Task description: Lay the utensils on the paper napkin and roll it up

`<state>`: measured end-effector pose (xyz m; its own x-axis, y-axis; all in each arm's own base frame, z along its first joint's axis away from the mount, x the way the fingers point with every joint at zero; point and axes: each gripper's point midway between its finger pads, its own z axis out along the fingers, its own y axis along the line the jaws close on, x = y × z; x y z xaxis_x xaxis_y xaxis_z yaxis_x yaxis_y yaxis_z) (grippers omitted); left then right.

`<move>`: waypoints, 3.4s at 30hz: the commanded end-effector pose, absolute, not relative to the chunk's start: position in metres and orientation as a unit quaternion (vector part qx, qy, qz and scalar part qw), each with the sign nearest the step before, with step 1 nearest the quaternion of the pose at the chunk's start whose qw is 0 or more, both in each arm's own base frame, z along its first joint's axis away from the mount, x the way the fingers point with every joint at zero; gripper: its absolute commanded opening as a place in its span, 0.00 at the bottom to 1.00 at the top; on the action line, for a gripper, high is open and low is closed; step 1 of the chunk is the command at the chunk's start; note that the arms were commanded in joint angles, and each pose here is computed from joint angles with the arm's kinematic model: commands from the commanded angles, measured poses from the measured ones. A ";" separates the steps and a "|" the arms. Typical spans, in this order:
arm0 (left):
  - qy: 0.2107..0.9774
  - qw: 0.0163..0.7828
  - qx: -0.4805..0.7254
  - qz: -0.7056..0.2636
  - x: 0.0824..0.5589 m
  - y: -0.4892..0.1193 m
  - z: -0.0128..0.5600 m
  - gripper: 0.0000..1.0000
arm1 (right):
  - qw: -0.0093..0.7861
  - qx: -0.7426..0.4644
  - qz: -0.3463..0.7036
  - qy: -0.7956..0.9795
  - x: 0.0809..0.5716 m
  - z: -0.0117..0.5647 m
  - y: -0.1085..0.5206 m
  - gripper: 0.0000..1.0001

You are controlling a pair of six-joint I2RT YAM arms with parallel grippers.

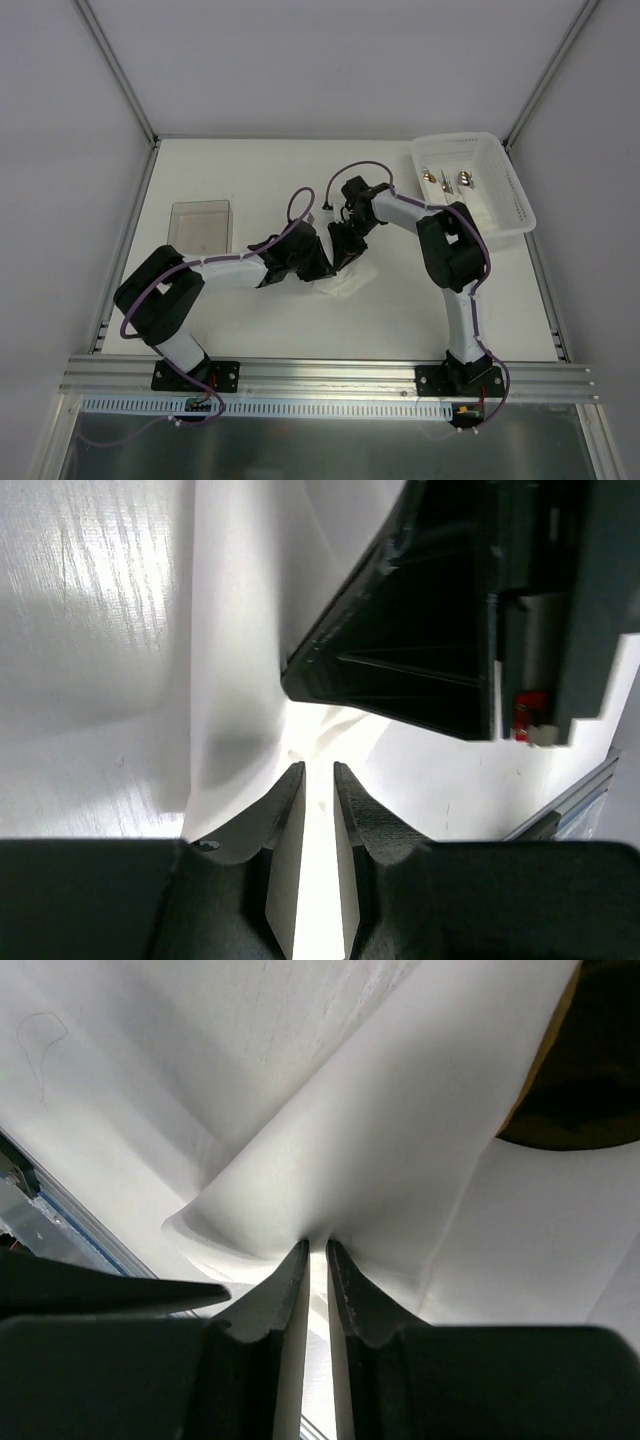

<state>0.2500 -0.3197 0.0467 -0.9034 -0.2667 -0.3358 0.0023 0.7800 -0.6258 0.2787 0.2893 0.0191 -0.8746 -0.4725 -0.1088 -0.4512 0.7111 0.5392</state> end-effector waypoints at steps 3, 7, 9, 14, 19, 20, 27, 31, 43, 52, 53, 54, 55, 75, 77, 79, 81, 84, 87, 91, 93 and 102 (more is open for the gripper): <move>0.917 0.234 -0.050 -0.318 0.250 -0.312 0.064 0.18 | 0.032 0.265 -0.267 -0.926 0.274 0.011 0.285 0.15; 0.917 0.231 -0.042 -0.321 0.249 -0.314 0.066 0.19 | 0.034 0.264 -0.265 -0.927 0.274 0.009 0.284 0.16; 0.918 0.231 -0.033 -0.320 0.248 -0.314 0.064 0.20 | 0.037 0.263 -0.265 -0.927 0.273 0.009 0.284 0.16; 0.923 0.226 -0.018 -0.311 0.249 -0.316 0.056 0.20 | 0.044 0.266 -0.266 -0.926 0.270 0.007 0.283 0.17; 0.925 0.212 -0.009 -0.314 0.252 -0.325 0.049 0.17 | 0.045 0.268 -0.267 -0.925 0.271 0.006 0.284 0.18; 0.926 0.210 -0.008 -0.314 0.252 -0.327 0.047 0.17 | 0.046 0.268 -0.267 -0.925 0.271 0.005 0.284 0.18; 0.933 0.195 -0.029 -0.300 0.257 -0.330 0.030 0.10 | 0.048 0.269 -0.262 -0.926 0.270 0.004 0.282 0.18; 0.943 0.174 -0.050 -0.279 0.251 -0.321 0.009 0.06 | 0.050 0.270 -0.260 -0.926 0.269 0.005 0.281 0.18; 0.959 0.101 -0.090 -0.251 0.229 -0.311 -0.038 0.00 | -0.004 0.276 -0.287 -0.917 0.282 0.058 0.279 0.39; 0.956 0.102 -0.083 -0.263 0.231 -0.316 -0.036 0.00 | -0.014 0.215 -0.270 -0.939 0.304 0.056 0.216 0.46; 0.956 0.101 -0.083 -0.264 0.231 -0.316 -0.036 0.00 | -0.015 0.212 -0.267 -0.940 0.306 0.054 0.211 0.46; 0.955 0.102 -0.082 -0.264 0.231 -0.316 -0.036 0.00 | -0.016 0.214 -0.265 -0.940 0.308 0.052 0.209 0.46; 0.956 0.099 -0.082 -0.264 0.230 -0.316 -0.037 0.00 | -0.018 0.215 -0.265 -0.940 0.310 0.052 0.210 0.46; 0.904 0.044 -0.219 -0.365 0.223 -0.301 -0.063 0.00 | -0.033 0.196 -0.313 -0.929 0.308 0.068 0.229 0.42; 0.904 0.041 -0.222 -0.364 0.222 -0.301 -0.065 0.00 | -0.037 0.200 -0.319 -0.926 0.307 0.074 0.235 0.42; 0.903 0.044 -0.221 -0.366 0.223 -0.301 -0.065 0.00 | -0.040 0.197 -0.338 -0.919 0.307 0.081 0.244 0.41; 0.902 0.045 -0.223 -0.366 0.224 -0.300 -0.065 0.00 | -0.042 0.200 -0.354 -0.913 0.306 0.086 0.254 0.41; 0.901 0.046 -0.223 -0.369 0.224 -0.300 -0.064 0.00 | -0.030 0.207 -0.368 -0.906 0.297 0.087 0.268 0.39; 0.900 0.048 -0.224 -0.371 0.225 -0.300 -0.064 0.00 | -0.010 0.216 -0.364 -0.906 0.286 0.076 0.277 0.36; 0.898 0.051 -0.222 -0.377 0.225 -0.299 -0.061 0.00 | 0.006 0.226 -0.333 -0.915 0.278 0.054 0.278 0.30; 0.894 0.057 -0.221 -0.386 0.227 -0.300 -0.057 0.00 | 0.009 0.222 -0.314 -0.923 0.280 0.044 0.276 0.27; 0.874 0.111 -0.195 -0.431 0.235 -0.303 -0.023 0.00 | 0.032 0.240 -0.238 -0.940 0.281 0.002 0.261 0.16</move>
<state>0.2521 -0.3352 0.0162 -0.9148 -0.4027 -0.0302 -0.1606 0.4316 -0.8877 0.2752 0.2701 0.0172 -0.9020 -0.4282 -0.0558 -0.3842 0.7368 0.5563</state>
